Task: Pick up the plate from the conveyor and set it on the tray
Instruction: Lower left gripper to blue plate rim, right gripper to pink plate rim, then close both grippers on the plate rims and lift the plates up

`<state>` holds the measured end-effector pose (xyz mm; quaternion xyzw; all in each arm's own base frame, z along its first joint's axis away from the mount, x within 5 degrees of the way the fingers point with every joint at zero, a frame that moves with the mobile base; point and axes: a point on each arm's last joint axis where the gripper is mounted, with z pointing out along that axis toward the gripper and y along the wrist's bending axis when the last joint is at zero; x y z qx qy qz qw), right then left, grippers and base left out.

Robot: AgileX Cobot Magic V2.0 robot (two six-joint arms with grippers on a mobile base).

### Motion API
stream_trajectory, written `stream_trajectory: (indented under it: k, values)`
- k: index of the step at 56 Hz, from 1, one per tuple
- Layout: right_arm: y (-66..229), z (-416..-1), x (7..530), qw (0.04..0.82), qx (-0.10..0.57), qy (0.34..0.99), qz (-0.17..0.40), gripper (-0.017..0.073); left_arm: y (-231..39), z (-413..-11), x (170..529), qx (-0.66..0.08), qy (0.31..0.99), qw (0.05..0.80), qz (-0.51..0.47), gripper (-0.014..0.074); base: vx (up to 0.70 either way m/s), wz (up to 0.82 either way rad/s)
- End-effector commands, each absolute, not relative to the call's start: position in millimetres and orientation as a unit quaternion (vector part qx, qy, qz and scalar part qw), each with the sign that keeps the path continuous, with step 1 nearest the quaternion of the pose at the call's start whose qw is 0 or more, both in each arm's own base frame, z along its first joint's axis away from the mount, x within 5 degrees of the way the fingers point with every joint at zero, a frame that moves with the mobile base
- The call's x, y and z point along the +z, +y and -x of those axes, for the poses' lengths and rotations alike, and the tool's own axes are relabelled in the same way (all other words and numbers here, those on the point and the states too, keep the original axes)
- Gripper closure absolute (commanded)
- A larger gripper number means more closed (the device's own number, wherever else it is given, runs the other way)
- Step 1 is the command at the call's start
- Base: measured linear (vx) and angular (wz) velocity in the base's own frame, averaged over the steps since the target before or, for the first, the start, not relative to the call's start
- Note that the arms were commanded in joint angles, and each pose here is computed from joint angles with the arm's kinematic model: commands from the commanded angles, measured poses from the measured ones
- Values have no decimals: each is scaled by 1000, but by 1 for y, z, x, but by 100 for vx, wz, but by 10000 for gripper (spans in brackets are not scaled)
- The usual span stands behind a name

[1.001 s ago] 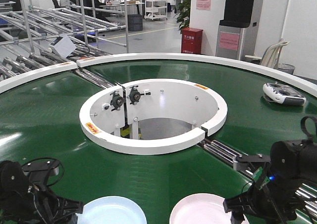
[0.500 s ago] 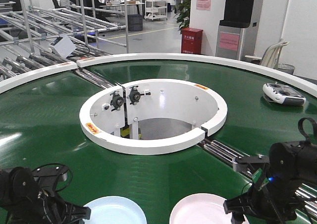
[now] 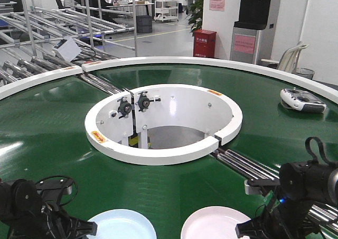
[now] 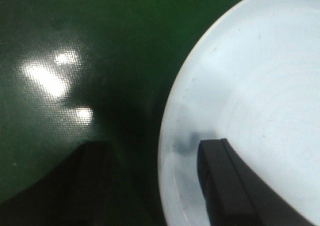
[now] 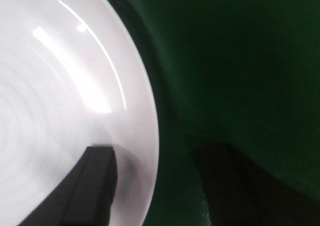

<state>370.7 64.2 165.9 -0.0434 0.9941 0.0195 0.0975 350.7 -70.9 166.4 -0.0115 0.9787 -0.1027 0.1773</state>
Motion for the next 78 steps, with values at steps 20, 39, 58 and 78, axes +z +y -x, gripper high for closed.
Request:
stream_trajectory:
  k: [20, 39, 58, 78]
  values:
    - [62, -375, 188, 136, 17, 990, 36, 574, -74, -356, 193, -116, 967, 228, 14, 601, 0, 0]
    - [61, -367, 219, 169, 21, 985, 37, 571, -72, -346, 233, -125, 952, 279, 10, 601, 0, 0]
    - [55, -325, 320, 304, 44, 951, 34, 571, -65, -308, 317, -144, 909, 391, -2, 599, 0, 0]
    - [40, -236, 416, 435, 59, 898, 38, 571, -54, -234, 399, -162, 848, 504, -19, 599, 0, 0]
